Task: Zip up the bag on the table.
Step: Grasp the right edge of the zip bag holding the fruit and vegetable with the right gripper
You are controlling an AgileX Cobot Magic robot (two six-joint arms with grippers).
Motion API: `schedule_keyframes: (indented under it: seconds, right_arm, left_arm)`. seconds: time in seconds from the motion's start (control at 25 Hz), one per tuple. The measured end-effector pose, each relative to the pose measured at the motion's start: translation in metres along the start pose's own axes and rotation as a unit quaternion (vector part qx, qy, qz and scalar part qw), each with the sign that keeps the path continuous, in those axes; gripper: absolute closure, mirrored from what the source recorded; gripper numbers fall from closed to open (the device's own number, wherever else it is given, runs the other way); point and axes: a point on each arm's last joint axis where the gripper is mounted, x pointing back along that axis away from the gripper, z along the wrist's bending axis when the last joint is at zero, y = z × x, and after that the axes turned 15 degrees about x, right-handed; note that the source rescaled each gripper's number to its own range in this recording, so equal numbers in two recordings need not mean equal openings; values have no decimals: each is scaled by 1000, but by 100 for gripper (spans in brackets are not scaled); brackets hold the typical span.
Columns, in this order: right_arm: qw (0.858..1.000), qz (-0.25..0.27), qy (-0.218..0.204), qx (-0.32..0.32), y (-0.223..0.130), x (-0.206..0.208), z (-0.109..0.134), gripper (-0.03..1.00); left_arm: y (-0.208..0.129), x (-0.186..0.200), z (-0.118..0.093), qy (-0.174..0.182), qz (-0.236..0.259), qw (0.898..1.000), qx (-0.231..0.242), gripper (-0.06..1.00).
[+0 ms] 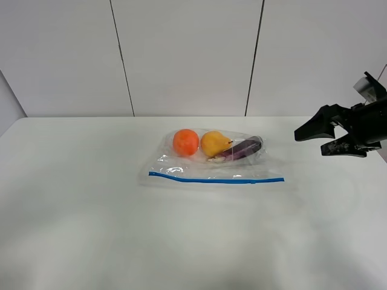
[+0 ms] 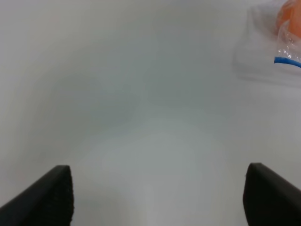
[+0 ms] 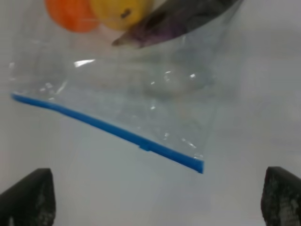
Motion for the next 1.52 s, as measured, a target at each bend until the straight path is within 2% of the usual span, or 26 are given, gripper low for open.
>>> schedule_keyframes:
  seconds: [0.16,0.52,0.68,0.92,1.32,1.44,1.52]
  right_arm:
    - [997,26,60,-34,-7,-23,-12,-3]
    - [982,74,128,-121,-29,-70,-42,-3]
    - [973,79,157,-147,-37,-87,-51,-2]
    - [964,76,184,-176,-46,-105,-61,4]
    - [963,73,182,-187,-48,-110,-65,35]
    - [964,71,178,-187,-48,-110,-66,53]
    - [964,69,177,-188,-48,-110,-66,60]
  left_arm:
    - [0,0,0,0,0,1000,0,9]
    - [0,0,0,0,0,1000,0,9]
    - [0,0,0,0,0,1000,0,9]
    - [0,0,0,0,0,1000,0,9]
    - [0,0,0,0,0,1000,0,9]
    - [0,0,0,0,0,1000,0,9]
    - [0,0,0,0,0,1000,0,9]
